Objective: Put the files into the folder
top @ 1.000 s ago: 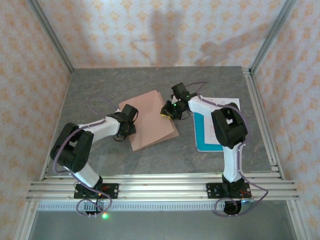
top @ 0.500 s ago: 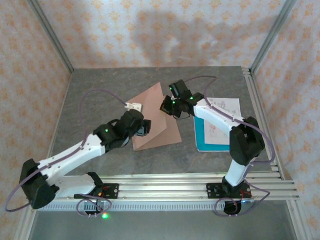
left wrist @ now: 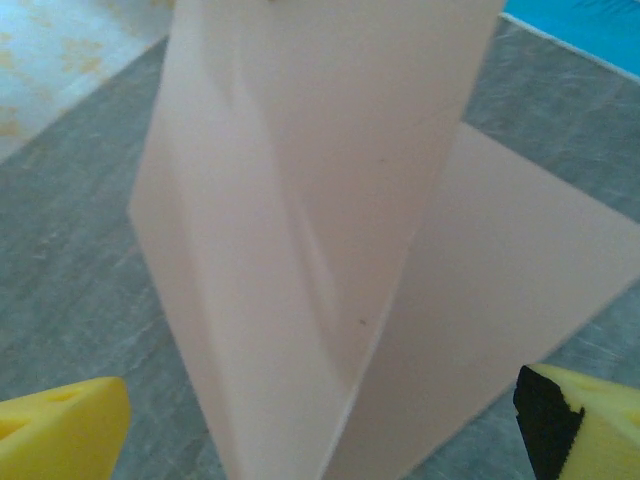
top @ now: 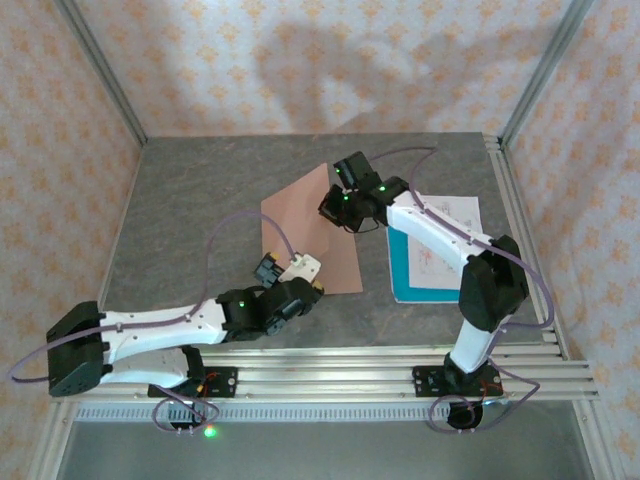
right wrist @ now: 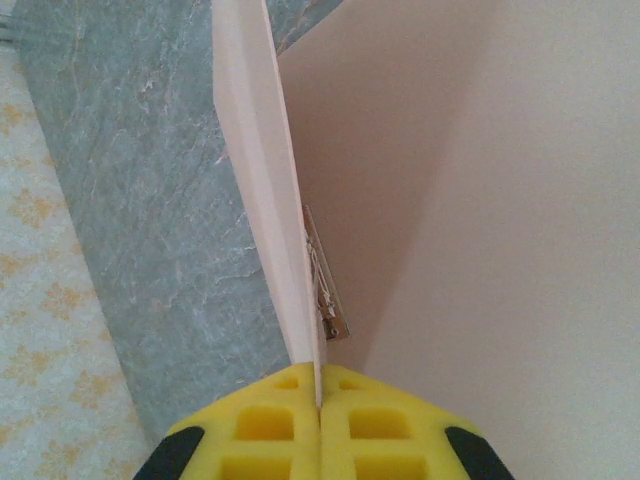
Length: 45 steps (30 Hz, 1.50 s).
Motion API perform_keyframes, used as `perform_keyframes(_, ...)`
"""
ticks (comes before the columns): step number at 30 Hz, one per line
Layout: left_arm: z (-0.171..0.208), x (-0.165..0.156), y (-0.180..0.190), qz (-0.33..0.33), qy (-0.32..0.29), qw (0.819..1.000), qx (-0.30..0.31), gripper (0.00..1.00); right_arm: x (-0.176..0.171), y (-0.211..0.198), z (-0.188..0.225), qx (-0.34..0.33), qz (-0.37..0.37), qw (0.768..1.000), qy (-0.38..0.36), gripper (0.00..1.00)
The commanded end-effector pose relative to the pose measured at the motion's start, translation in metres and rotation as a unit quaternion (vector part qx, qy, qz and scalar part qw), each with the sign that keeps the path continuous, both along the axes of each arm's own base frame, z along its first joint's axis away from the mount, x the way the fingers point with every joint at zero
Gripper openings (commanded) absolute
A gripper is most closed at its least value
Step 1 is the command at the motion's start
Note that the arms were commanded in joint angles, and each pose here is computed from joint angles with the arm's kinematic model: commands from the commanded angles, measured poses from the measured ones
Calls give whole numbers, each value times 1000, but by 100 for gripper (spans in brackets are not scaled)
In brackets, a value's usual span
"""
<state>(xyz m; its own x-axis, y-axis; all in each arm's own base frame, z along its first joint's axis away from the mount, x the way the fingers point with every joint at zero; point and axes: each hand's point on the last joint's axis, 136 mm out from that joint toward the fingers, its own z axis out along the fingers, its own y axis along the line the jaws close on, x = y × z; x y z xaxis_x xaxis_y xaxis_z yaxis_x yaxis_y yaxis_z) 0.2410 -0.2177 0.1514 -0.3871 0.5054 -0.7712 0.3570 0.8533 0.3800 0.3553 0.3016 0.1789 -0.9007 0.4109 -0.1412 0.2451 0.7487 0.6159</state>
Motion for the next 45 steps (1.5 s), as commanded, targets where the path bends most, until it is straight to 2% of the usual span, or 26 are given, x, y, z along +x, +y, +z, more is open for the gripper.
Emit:
perform_keyframes(1, 23, 17, 6, 53, -63, 996, 16, 99, -8, -5, 11, -4, -8, 1000, 7, 0)
perform_keyframes(7, 20, 34, 7, 116, -71, 990, 43, 94, -12, -3, 15, 5, -3, 1000, 12, 0)
perform_keyframes(11, 18, 41, 1, 128, -71, 988, 52, 87, -16, -2, 17, 8, 2, 1000, 15, 0)
perform_keyframes(13, 17, 44, 0, 135, -67, 987, 46, 75, -19, -1, 18, 11, 4, 1000, 15, 0)
perform_keyframes(16, 17, 47, -1, 139, -61, 988, 38, 39, -22, -3, 21, 14, 5, 1000, 14, 0)
perform_keyframes(18, 18, 47, 0, 140, -60, 988, 34, 11, -23, -4, 24, 17, 6, 1000, 9, 0)
perform_keyframes(19, 18, 46, 2, 142, -59, 988, 31, 1, -23, -3, 26, 19, 7, 1000, 7, 0)
perform_keyframes(20, 20, 45, 3, 143, -59, 988, 26, 0, -23, -1, 29, 24, 12, 1000, 1, 0)
perform_keyframes(24, 19, 36, 17, 149, -51, 987, -16, 0, -18, -2, 56, 41, 26, 997, -61, 59)
perform_keyframes(26, 18, 30, 22, 139, -42, 988, -49, 0, -18, -10, 77, 53, 15, 993, -108, 70)
perform_keyframes(29, 15, 21, 33, 127, -28, 986, -106, 0, -23, -34, 98, 54, -22, 986, -159, 76)
perform_keyframes(32, 13, 11, 46, 118, -12, 980, -162, 0, -29, -52, 82, 56, -64, 984, -159, 78)
perform_keyframes(34, 12, 5, 52, 106, -5, 974, -202, 0, -31, -48, 52, 64, -71, 987, -128, 72)
perform_keyframes(38, 9, -5, 66, 96, 11, 954, -283, 0, -30, -13, -10, 64, -49, 995, -61, 44)
perform_keyframes(39, 8, -6, 71, 97, 14, 950, -296, 0, -30, -3, -20, 60, -41, 996, -53, 41)
perform_keyframes(42, 6, -11, 84, 107, 20, 938, -328, 0, -28, 36, -47, 48, -11, 998, -28, 35)
perform_keyframes(45, 2, -13, 95, 123, 27, 935, -331, 0, -26, 72, -70, 37, 14, 999, -7, 32)
